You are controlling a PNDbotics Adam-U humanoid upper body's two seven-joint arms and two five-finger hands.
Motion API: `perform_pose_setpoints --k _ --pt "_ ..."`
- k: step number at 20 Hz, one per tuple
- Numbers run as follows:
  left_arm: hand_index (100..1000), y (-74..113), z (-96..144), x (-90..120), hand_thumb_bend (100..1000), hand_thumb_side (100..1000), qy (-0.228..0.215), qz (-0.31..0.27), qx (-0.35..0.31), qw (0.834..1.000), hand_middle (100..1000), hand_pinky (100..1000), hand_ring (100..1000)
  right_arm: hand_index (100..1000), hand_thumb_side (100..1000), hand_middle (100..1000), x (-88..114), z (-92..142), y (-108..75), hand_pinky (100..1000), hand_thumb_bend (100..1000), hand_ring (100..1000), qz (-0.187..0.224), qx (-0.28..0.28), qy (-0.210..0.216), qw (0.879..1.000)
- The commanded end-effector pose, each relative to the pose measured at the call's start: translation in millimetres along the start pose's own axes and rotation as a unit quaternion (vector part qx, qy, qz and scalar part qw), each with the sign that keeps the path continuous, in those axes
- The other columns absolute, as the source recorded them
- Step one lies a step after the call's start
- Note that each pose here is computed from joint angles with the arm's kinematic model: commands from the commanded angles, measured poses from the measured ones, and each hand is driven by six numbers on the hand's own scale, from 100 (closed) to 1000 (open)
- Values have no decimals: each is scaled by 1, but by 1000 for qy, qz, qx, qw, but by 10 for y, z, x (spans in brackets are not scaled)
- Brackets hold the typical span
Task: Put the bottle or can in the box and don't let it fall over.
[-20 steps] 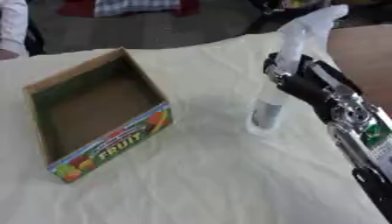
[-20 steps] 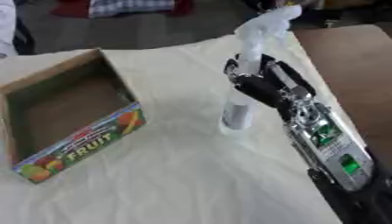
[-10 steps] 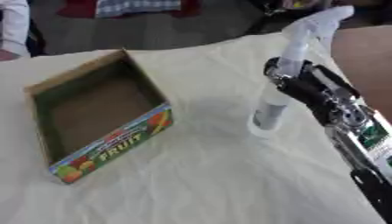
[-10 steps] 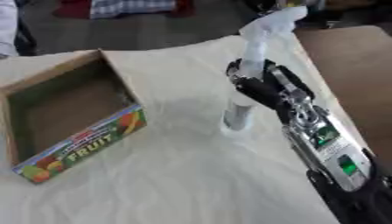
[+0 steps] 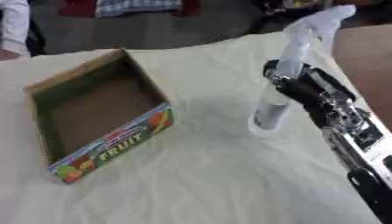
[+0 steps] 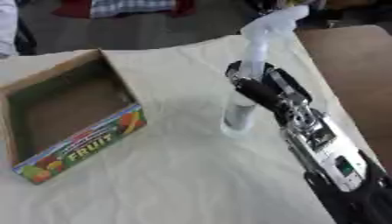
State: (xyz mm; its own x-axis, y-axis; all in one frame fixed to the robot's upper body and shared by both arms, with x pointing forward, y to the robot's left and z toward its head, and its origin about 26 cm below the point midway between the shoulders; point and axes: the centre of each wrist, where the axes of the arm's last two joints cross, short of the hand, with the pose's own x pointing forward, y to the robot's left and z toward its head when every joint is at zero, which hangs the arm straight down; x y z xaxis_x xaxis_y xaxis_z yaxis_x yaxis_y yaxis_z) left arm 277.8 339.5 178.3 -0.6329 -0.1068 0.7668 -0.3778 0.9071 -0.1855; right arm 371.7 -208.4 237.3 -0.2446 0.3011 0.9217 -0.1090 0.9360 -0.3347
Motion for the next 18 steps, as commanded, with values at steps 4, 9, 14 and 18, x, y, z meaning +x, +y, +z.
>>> perform_pose_setpoints --k 4,9,14,18 --pt "739 -15 -42 83 430 501 -16 4 -8 1000 847 1000 996 821 516 1000 8 -32 -23 1000 100 1000 0 -3 -9 1000" --pt "739 -16 -39 80 428 503 -16 4 -7 1000 847 1000 996 812 521 1000 -42 -51 -13 1000 100 1000 1 -3 -3 1000" --pt "739 -18 -38 79 427 504 -15 5 -7 1000 848 1000 996 806 524 1000 -86 -64 9 1000 100 1000 3 -2 2 1000" --pt "739 -20 -36 77 424 504 -15 6 -7 1000 847 1000 995 797 508 999 -114 -73 20 1000 100 1000 1 0 5 1000"
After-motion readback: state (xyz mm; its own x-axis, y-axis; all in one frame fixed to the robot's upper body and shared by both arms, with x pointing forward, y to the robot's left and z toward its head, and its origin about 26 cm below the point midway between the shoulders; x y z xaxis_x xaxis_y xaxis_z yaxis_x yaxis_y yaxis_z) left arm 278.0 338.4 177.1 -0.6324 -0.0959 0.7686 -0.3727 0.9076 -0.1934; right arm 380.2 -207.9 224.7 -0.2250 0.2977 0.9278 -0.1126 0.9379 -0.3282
